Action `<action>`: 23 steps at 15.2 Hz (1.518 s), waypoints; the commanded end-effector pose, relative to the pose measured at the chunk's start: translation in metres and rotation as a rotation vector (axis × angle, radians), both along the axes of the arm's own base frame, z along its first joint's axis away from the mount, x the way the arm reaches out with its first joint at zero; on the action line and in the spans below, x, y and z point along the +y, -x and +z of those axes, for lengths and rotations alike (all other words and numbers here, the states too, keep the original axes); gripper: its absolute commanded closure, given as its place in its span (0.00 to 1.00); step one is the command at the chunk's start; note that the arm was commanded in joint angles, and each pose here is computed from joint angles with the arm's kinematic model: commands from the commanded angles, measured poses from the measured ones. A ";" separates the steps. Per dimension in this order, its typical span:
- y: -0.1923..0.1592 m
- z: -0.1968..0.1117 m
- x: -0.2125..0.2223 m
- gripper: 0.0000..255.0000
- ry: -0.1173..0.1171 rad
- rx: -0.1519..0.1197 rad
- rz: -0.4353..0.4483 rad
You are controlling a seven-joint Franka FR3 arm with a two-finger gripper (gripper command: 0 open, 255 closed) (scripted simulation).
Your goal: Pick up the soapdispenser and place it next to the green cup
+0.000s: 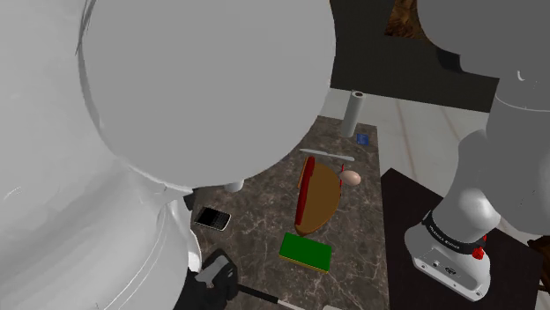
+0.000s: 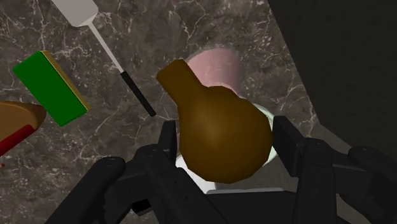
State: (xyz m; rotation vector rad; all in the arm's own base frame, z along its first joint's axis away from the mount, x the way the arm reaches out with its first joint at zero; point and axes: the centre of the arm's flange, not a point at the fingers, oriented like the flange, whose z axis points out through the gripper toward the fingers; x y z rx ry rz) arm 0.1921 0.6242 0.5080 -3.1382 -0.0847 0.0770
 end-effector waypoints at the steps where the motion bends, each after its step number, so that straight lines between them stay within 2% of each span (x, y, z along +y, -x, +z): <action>1: -0.001 -0.010 0.000 1.00 -0.001 0.000 0.000; 7: -0.001 -0.042 0.000 1.00 -0.001 0.000 0.000; 15: -0.001 -0.042 0.000 1.00 -0.001 0.000 0.000; 16: -0.001 -0.042 0.000 0.00 -0.001 0.000 0.000; 21: -0.001 -0.042 0.000 0.00 -0.001 0.000 0.000; 23: -0.002 -0.016 0.000 0.00 -0.001 0.000 0.000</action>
